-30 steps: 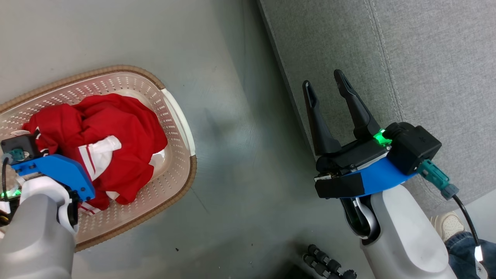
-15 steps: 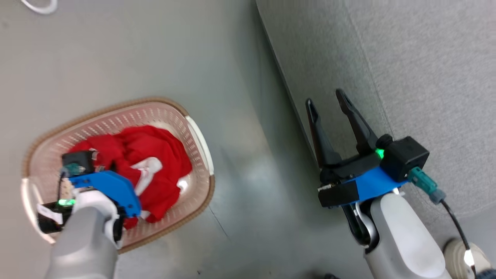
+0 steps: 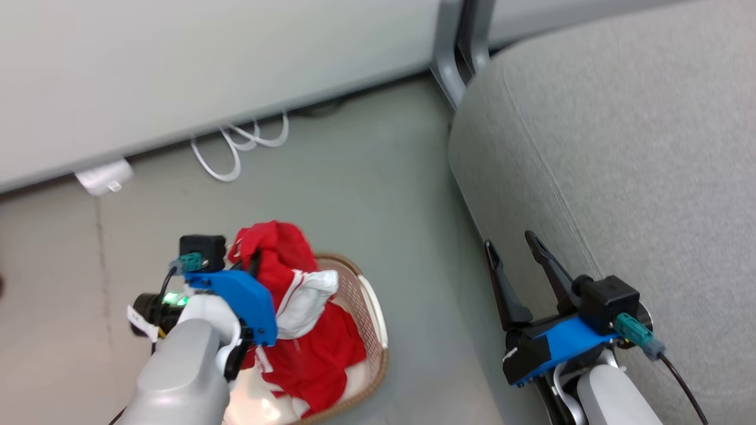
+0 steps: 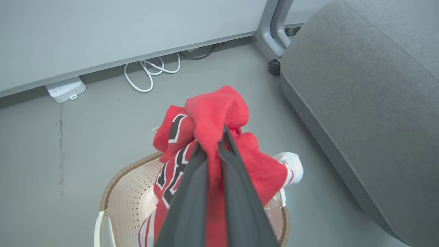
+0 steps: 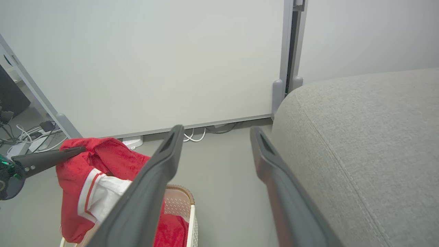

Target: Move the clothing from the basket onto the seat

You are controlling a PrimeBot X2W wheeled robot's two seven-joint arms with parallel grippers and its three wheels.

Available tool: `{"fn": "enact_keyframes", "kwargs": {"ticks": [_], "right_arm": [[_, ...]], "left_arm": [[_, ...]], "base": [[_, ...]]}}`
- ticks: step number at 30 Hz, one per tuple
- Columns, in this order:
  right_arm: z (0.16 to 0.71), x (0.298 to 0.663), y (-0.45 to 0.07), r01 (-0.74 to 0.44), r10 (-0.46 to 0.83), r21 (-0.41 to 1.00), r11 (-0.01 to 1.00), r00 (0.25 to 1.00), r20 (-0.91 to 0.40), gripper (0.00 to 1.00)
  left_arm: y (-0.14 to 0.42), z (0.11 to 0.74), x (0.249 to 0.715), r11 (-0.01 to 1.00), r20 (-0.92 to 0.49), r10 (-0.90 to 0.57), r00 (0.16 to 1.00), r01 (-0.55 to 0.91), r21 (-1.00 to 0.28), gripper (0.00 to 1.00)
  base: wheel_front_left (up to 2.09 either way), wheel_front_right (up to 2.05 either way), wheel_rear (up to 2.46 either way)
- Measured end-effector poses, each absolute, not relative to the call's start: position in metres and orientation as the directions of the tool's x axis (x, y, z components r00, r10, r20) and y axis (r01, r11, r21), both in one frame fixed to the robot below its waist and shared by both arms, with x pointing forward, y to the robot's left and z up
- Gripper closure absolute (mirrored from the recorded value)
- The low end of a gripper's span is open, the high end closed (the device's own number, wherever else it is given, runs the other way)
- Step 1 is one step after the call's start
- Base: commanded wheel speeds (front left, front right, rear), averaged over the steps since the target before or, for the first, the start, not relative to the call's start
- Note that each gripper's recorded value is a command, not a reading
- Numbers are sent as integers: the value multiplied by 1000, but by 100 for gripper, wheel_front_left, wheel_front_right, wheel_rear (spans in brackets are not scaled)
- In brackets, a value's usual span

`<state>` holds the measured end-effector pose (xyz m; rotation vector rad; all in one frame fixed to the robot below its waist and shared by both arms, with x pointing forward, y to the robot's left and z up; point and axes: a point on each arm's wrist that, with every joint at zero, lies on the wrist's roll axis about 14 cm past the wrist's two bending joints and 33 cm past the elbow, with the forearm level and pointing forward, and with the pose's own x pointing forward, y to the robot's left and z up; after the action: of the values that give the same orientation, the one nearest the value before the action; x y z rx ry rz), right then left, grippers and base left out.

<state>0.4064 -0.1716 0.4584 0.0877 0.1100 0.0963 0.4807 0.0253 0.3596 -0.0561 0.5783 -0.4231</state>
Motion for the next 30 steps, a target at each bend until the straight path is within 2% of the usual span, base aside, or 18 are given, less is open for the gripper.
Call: {"fn": "enact_keyframes", "kwargs": {"ticks": [9,17,23,30], "right_arm": [[499,384,-144,-169,172,107,980,985,-18,0],[528,380,-121,-242,238,92,966,970,52,0],[529,373,-114,-261,257,90,961,965,50,0],[528,371,-116,-257,254,90,962,966,44,0]], "left_arm": [[-8,482,465,845,-272,-534,800,516,-142,100],[-44,574,441,784,-92,-621,779,615,-84,100],[-66,609,429,744,-27,-668,744,666,-61,100],[-80,603,424,727,-42,-687,726,683,-72,100]], "base": [[0,0,0],[0,0,0],[0,0,0],[0,0,0]]}}
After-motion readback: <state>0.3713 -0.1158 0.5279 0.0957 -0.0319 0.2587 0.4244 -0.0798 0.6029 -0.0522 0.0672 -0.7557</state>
